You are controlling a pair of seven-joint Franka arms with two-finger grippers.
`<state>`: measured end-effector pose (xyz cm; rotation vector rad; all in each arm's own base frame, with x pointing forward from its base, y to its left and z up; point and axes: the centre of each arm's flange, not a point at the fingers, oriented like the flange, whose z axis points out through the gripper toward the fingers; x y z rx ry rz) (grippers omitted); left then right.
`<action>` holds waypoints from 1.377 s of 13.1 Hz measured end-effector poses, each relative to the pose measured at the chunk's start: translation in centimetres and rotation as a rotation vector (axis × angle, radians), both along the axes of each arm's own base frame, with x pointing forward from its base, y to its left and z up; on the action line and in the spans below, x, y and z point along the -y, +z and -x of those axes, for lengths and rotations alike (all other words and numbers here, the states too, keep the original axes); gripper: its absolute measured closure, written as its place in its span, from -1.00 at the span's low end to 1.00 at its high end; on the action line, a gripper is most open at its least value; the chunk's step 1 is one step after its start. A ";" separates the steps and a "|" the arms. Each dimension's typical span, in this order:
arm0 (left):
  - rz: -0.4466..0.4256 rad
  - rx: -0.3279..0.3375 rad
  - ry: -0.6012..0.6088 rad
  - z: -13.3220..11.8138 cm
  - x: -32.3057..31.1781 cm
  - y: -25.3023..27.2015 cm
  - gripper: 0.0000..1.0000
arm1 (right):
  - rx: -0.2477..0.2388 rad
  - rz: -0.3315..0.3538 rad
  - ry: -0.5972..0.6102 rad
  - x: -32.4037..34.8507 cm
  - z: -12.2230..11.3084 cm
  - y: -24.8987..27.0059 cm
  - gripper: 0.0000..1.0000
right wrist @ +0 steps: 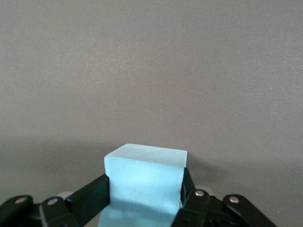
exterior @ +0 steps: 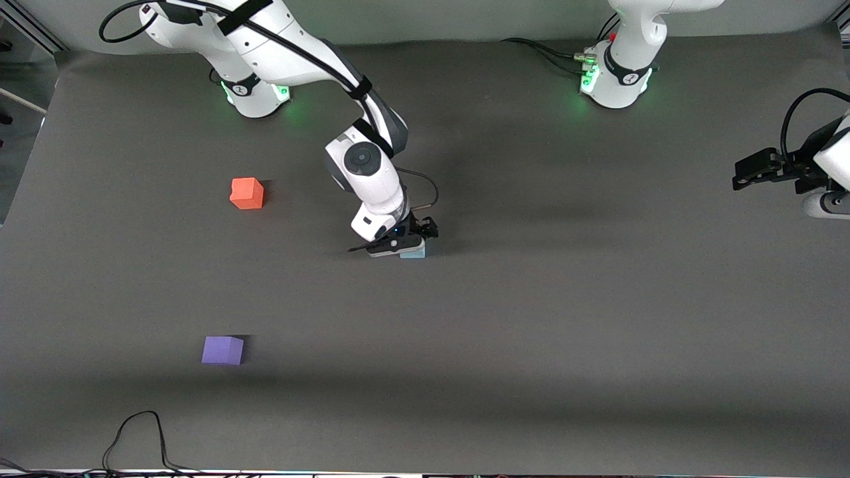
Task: Place blue block between orange and purple blocks
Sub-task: 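Carry the blue cube with the right gripper toward the orange cube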
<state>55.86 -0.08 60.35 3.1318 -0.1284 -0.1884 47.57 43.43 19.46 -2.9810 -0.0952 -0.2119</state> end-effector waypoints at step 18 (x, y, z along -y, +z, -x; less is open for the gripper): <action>0.000 0.026 -0.001 -0.3 0.0 0.2 -1.00 | -0.101 0.072 0.126 25.2 -8.1 11.0 -0.09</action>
